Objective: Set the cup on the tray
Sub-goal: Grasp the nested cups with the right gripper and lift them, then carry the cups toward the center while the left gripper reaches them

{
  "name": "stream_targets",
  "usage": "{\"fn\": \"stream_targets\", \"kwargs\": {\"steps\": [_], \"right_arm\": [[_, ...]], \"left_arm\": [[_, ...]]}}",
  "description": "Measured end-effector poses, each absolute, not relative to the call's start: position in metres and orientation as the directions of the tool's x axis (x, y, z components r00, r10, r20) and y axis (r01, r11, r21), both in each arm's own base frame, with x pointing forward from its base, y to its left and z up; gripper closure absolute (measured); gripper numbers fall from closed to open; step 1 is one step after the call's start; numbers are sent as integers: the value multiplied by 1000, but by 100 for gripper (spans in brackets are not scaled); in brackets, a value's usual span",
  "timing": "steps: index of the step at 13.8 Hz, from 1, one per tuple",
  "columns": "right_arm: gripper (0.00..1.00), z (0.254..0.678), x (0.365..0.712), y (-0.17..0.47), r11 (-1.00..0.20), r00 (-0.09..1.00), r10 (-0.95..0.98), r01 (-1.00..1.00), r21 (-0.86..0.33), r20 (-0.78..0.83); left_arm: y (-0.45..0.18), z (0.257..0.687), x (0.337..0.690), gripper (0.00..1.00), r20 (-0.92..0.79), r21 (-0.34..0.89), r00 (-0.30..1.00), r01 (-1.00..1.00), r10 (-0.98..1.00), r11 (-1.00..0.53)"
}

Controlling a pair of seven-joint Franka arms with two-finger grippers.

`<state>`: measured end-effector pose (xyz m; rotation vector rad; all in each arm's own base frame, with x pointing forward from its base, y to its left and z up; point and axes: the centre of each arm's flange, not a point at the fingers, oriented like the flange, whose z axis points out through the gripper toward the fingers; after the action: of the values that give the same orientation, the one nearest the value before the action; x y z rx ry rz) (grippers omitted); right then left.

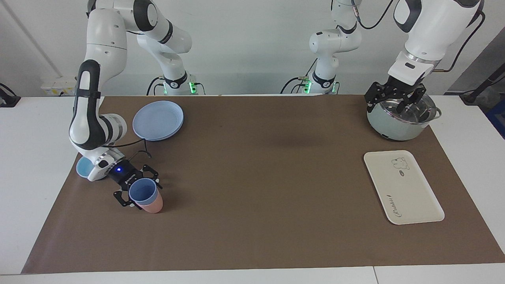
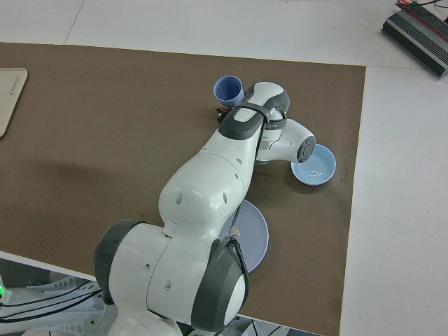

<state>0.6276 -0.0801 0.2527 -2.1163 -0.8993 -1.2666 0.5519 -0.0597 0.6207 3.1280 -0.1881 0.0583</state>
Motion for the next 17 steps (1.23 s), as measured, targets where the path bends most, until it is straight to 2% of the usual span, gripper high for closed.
{"fn": "stream_targets", "kwargs": {"steps": [1, 5, 7, 10, 15, 17], "right_arm": [[17, 253, 628, -81, -652, 346, 276, 753, -90, 897], [17, 265, 636, -63, -674, 383, 268, 730, -112, 884], [17, 299, 645, -30, -681, 405, 313, 726, -94, 859], [17, 373, 646, 36, -661, 444, 409, 746, -76, 797], [17, 453, 629, 115, -645, 510, 550, 763, -52, 661], [17, 478, 617, 155, -641, 517, 596, 767, -24, 614]], "left_arm": [[-61, 621, 552, 0, 43, 5, 992, -121, -121, -993], [-61, 620, 556, 0, 70, 4, 990, -122, -121, -993], [-62, 615, 558, 0, 84, 4, 989, -122, -121, -993], [-63, 615, 559, 0, 103, 9, 987, -122, -120, -993], [-86, 616, 562, 1, 149, 245, 988, -79, -43, -966], [-118, 608, 565, 2, 143, 359, 990, -50, 1, -932]]}}
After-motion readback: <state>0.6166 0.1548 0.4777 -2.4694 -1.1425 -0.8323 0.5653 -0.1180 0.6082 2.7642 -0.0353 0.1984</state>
